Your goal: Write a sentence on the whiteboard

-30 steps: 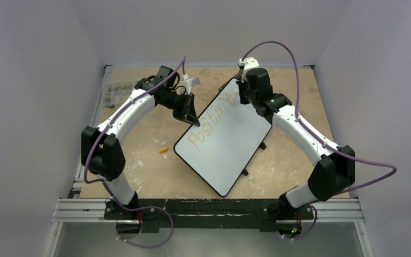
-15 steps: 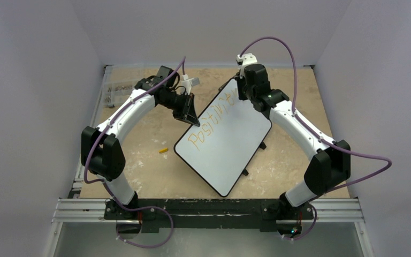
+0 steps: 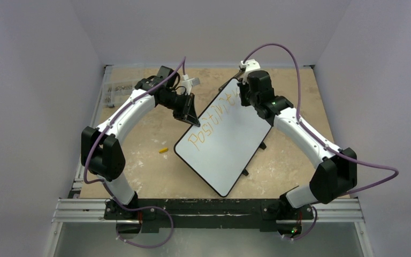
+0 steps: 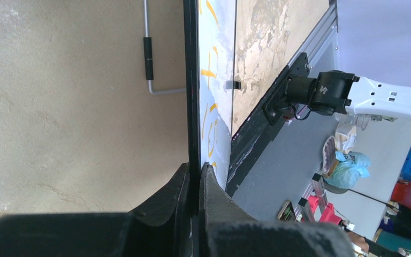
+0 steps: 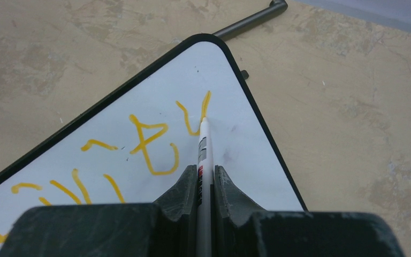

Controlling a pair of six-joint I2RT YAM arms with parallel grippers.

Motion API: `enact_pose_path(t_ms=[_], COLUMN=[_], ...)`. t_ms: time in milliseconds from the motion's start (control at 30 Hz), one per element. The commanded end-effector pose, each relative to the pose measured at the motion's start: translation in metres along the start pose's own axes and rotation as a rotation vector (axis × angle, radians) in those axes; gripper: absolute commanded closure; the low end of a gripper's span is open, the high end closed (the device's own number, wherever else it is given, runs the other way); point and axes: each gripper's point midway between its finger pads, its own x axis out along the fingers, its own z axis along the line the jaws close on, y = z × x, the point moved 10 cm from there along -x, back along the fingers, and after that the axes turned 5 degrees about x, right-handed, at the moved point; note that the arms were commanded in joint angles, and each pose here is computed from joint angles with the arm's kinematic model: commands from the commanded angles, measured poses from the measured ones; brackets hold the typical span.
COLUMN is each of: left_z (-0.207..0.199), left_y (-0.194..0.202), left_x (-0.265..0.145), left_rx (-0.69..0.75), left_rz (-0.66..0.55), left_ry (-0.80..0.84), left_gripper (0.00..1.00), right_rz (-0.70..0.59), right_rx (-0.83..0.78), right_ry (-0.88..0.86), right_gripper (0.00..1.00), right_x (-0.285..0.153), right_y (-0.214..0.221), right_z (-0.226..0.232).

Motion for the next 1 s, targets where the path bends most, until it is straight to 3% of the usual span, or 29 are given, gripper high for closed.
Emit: enact_pose_path(t_ms=[0, 500, 967], left_z=[-0.015, -0.018, -0.019], left_y=[-0.002, -0.002, -0.002], left_x=[-0.008, -0.011, -0.011], left_rx=[0.102, 0.108, 0.109], left_rz=[-0.040, -0.050, -0.051], left_ry=[0.016, 0.022, 0.028], left_gripper=[1.00, 1.00, 1.00], right_rz=[0.024, 0.074, 0.049], right_rx=[0.030, 0.052, 0.083], right_ry=[-0.053, -0.037, -0.108], right_gripper=[1.00, 1.00, 1.00], right_x=[-0.007, -0.022, -0.034], right_y=[0.011, 0.040, 0.034], right_z=[0.003, -0.004, 0.001])
